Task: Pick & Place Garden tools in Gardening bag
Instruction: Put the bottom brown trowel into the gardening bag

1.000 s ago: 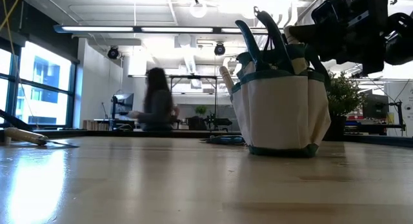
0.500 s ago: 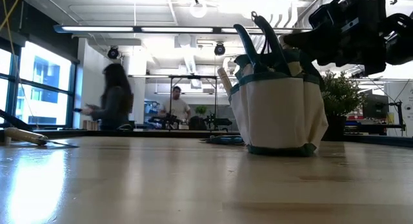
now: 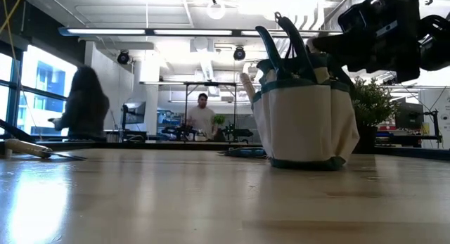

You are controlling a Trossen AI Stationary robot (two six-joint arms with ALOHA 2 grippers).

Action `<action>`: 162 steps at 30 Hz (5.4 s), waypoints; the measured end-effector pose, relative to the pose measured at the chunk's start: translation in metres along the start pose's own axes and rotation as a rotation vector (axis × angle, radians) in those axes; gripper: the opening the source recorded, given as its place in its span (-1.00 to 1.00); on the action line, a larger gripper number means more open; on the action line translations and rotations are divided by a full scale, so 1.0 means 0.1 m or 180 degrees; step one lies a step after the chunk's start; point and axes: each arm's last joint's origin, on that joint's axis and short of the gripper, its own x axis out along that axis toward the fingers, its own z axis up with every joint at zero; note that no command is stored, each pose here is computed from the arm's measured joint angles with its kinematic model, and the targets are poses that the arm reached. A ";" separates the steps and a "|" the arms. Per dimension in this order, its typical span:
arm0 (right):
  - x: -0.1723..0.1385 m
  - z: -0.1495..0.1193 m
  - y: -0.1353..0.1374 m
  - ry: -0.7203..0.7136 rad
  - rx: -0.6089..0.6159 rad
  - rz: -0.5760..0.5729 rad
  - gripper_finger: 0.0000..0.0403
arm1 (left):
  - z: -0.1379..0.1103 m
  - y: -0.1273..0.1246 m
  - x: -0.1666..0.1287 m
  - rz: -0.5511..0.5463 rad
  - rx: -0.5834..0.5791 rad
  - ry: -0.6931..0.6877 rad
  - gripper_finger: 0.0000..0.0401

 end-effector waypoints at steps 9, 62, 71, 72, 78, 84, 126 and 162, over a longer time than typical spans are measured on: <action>0.02 -0.03 0.04 0.0089 0.0313 0.0140 -0.63 | 0.00 0.00 0.00 -0.0018 -0.0010 0.0000 -0.16; -0.25 0.17 0.52 0.0262 0.0401 -0.0297 -0.68 | -0.01 -0.02 0.00 -0.0133 -0.0112 0.0106 -0.16; -0.25 0.16 0.73 0.0170 0.0450 -0.0870 -0.70 | -0.01 -0.02 0.00 -0.0134 -0.0150 0.0109 -0.16; -0.25 0.16 0.76 0.0162 0.0440 -0.0912 -0.70 | -0.01 -0.02 0.00 -0.0134 -0.0150 0.0109 -0.16; -0.29 0.14 0.94 0.0079 0.0320 -0.1543 -0.70 | -0.01 -0.03 0.02 -0.0124 -0.0141 0.0118 -0.16; -0.37 0.13 1.14 0.0021 0.0121 -0.1868 -0.70 | -0.02 -0.08 0.06 -0.0150 -0.0108 0.0202 -0.16; -0.27 -0.28 1.33 0.0043 -0.0242 -0.3068 -0.70 | -0.04 -0.15 0.14 -0.0113 0.0023 0.0250 -0.16; -0.15 -0.23 1.44 0.0255 0.0128 -0.1891 -0.62 | -0.08 -0.27 0.26 -0.0190 0.0166 0.0440 -0.16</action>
